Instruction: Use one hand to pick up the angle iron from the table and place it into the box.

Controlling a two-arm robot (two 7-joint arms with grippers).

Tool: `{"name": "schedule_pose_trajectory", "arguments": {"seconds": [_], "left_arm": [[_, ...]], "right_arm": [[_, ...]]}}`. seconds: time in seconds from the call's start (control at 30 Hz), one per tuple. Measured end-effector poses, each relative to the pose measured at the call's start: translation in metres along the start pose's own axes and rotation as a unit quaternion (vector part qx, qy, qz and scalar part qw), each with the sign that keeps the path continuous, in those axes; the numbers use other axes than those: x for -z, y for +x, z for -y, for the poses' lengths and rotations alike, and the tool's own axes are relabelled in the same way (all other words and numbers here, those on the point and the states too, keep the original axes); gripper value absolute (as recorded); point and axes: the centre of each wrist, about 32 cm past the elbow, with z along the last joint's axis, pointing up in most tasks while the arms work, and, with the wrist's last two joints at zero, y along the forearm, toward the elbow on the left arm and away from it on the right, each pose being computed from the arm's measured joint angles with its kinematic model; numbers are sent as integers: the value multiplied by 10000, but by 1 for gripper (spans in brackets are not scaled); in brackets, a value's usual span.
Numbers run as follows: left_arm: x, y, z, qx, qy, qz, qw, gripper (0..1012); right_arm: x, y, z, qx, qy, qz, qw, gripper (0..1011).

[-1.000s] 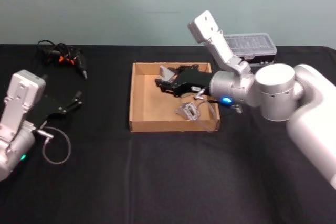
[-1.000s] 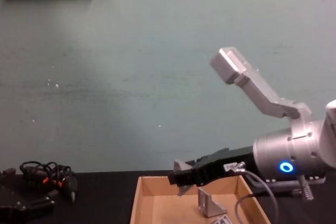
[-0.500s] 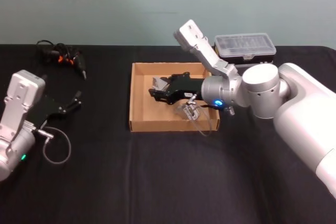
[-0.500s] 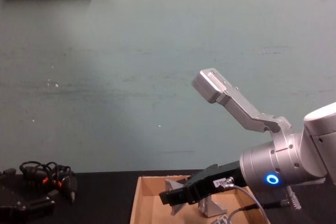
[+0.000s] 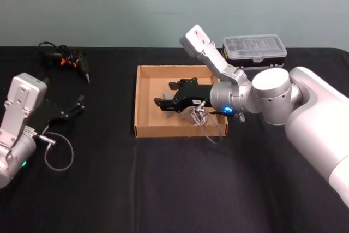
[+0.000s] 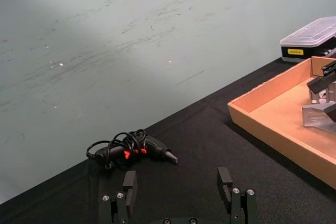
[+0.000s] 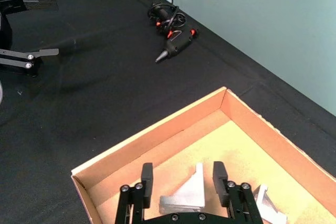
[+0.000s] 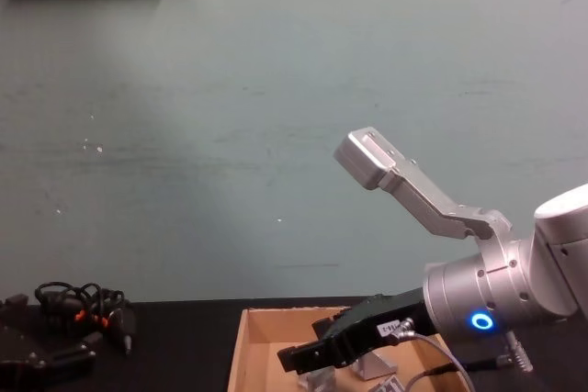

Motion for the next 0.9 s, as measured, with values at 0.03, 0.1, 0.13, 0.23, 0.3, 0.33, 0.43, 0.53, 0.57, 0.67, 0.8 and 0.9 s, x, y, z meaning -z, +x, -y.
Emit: {"name": "schedule_pose_trajectory", "arguments": {"seconds": [0.03, 0.1, 0.13, 0.23, 0.3, 0.33, 0.43, 0.53, 0.57, 0.67, 0.8, 0.9], "left_arm": [[0, 0, 0, 0, 0, 0, 10000, 1000], [0, 0, 0, 0, 0, 0, 10000, 1000], [0, 0, 0, 0, 0, 0, 10000, 1000], [0, 0, 0, 0, 0, 0, 10000, 1000], [0, 0, 0, 0, 1, 0, 10000, 1000], [0, 0, 0, 0, 0, 0, 10000, 1000], [0, 0, 0, 0, 0, 0, 10000, 1000], [0, 0, 0, 0, 0, 0, 10000, 1000], [0, 0, 0, 0, 0, 0, 10000, 1000], [0, 0, 0, 0, 0, 0, 10000, 1000], [0, 0, 0, 0, 0, 0, 10000, 1000], [0, 0, 0, 0, 0, 0, 10000, 1000]], "right_arm": [[1, 0, 7, 8, 14, 5, 10000, 720], [3, -1, 19, 17, 34, 9, 10000, 774], [2, -2, 24, 27, 44, 10, 10000, 812], [3, -6, 48, 66, 92, 8, 9999, 877], [2, -10, 71, 115, 140, 6, 9998, 932], [0, -15, 80, 133, 162, 11, 9998, 964], [0, -34, 127, 227, 276, 66, 9993, 1000], [8, -68, 210, 413, 443, 139, 9981, 1000], [10, -80, 241, 479, 489, 182, 9975, 1000], [39, -133, 355, 800, 652, 328, 9941, 1000], [141, -217, 552, 1317, 866, 556, 9859, 1000], [219, -279, 693, 1666, 969, 719, 9786, 1000]]}}
